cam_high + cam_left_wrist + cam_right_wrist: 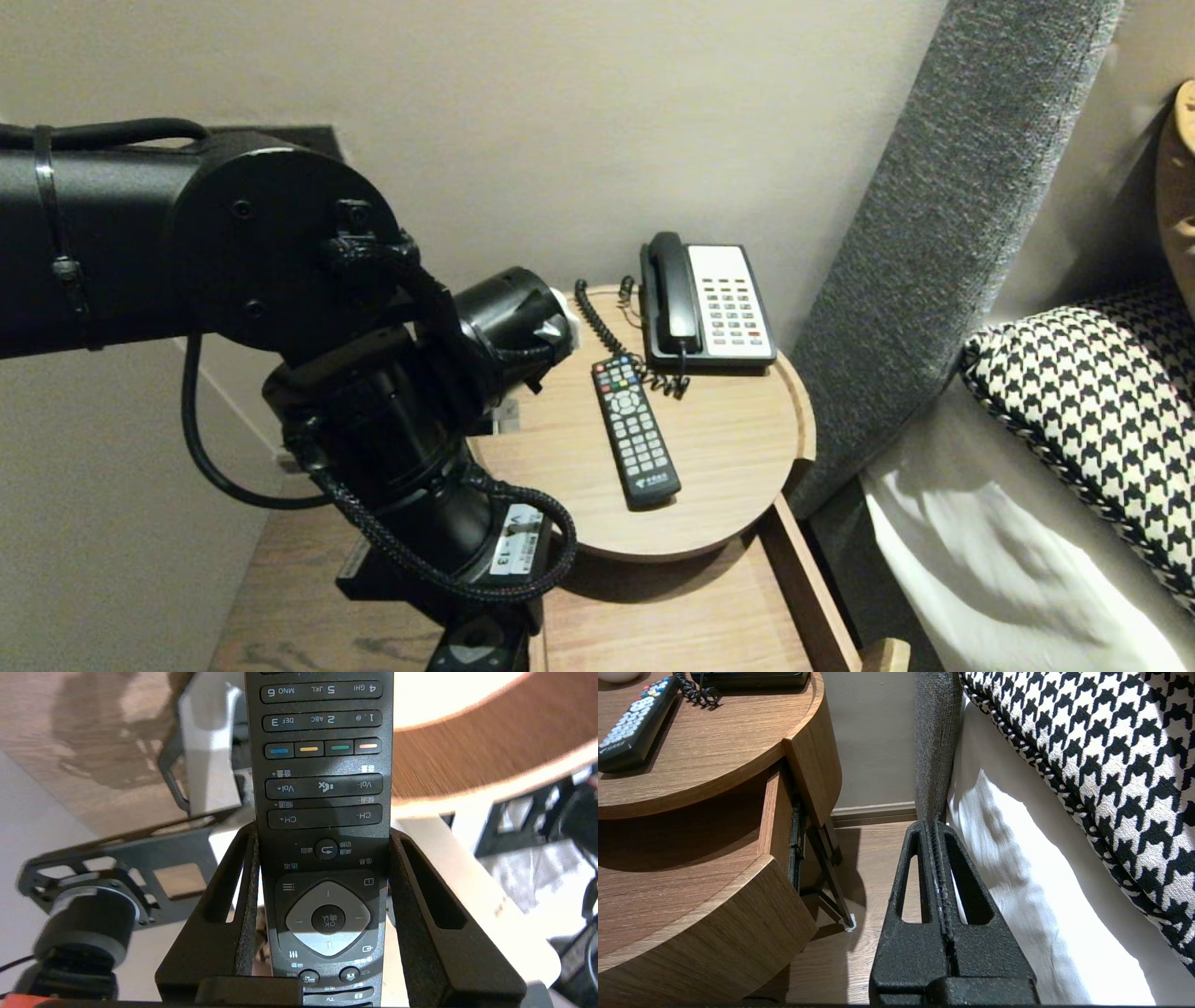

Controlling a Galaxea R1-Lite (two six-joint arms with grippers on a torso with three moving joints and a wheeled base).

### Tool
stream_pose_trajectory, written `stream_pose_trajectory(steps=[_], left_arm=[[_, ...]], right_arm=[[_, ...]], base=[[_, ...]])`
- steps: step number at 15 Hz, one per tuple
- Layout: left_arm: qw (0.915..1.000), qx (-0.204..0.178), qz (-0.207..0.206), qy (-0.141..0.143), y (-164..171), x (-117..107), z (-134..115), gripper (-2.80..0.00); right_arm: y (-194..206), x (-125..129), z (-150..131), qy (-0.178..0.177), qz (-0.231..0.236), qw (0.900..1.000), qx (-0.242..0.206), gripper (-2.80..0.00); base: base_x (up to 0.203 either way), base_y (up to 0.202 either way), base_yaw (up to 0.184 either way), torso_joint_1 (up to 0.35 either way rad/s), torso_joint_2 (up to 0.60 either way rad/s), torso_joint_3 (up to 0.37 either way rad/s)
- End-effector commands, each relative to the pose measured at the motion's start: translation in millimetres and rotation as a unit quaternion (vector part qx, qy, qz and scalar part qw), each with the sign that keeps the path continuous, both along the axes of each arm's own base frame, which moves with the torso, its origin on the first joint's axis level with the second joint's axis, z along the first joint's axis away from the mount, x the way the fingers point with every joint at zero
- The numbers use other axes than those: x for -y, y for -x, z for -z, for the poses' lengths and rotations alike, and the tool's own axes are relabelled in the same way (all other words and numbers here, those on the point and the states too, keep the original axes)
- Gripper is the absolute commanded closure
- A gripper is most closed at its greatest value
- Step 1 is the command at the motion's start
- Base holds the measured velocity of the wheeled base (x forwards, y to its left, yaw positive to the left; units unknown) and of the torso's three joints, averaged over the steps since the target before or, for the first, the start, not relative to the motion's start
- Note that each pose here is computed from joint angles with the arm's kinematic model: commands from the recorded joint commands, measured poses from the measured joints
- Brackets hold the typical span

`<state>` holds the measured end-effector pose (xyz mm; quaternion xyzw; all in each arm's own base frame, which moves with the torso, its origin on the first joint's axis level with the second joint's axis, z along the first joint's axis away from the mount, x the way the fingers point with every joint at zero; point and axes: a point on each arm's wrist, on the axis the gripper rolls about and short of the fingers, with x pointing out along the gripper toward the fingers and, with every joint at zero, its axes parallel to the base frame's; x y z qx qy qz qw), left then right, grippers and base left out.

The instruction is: Put the remote controls on the table in the drawer one by one

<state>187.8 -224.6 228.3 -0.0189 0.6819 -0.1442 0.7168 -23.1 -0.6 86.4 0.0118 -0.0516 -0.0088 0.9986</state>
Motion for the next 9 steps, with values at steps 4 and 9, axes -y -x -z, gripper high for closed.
stream_pose_trajectory(steps=[4, 9], left_arm=[[0.9994, -0.023, 0.014, -0.021, -0.6, 18.5, 19.9, 0.0], [0.9984, -0.036, 0.021, -0.038, -3.1, 31.8, 36.6, 0.0]], right_arm=[[-3.2, 0.0, 11.0, 0.0, 0.0, 1.0, -0.019, 0.0], [-3.2, 0.0, 11.0, 0.0, 0.0, 1.0, -0.019, 0.0]], base=[[0.0, 0.0, 0.0, 0.0, 0.0, 0.0], [0.0, 0.0, 0.0, 0.0, 0.0, 0.0]])
